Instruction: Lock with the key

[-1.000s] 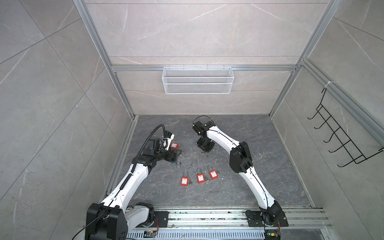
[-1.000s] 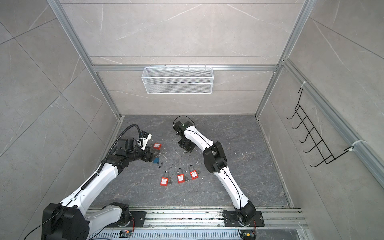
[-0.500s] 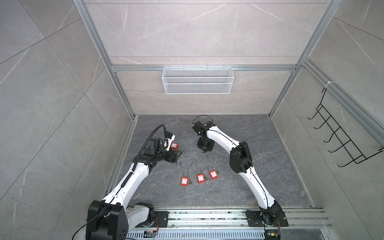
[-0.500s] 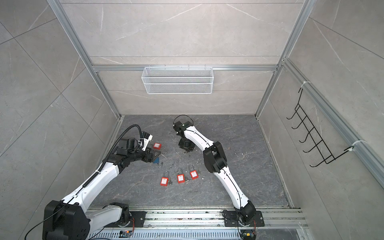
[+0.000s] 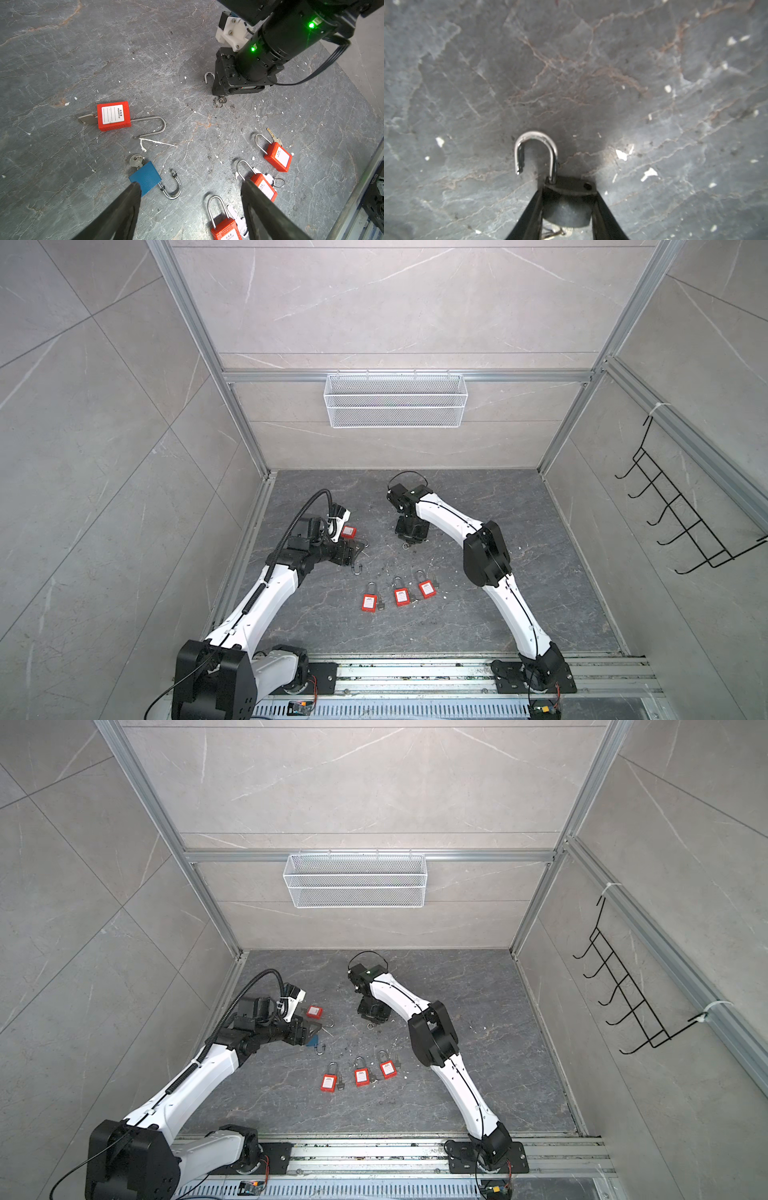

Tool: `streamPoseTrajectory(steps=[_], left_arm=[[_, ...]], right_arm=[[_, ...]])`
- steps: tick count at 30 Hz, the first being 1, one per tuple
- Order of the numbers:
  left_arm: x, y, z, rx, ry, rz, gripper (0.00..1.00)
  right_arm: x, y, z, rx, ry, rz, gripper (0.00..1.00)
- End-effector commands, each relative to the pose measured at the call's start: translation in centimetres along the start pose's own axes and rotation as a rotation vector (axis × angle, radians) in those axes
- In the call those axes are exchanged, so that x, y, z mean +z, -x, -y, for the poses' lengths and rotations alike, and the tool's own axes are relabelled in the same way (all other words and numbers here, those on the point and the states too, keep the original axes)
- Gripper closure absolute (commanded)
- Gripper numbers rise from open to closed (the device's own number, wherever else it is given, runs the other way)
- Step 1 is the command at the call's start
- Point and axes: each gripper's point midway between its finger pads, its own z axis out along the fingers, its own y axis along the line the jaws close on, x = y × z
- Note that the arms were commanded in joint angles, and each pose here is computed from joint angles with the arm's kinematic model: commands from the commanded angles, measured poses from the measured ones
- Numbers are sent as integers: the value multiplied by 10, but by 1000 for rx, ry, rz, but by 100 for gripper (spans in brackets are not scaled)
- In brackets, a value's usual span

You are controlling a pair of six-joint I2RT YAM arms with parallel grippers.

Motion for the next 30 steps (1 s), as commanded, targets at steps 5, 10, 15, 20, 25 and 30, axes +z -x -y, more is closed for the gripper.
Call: streamPoseTrajectory(steps=[5, 10, 15, 20, 25, 30], left_arm=[[-6, 18, 8, 37, -38, 36, 23], [-6, 21, 8, 39, -40, 35, 23], [-5, 24, 8, 39, -43, 37, 23], [-6, 25, 9, 42, -44, 37, 23], [-6, 26, 9, 43, -44, 37, 24], [-6, 26, 9, 42, -45, 38, 24]], right_arm=[[-1, -14, 17, -168, -49, -41, 63], [-1, -15, 17, -187, -47, -48, 60], [6, -23, 13, -167, -24, -87, 61], [5, -24, 9, -169, 2, -93, 64], [-2, -23, 2, -221, 59, -74, 65], [-7, -22, 1, -337, 77, -47, 66]])
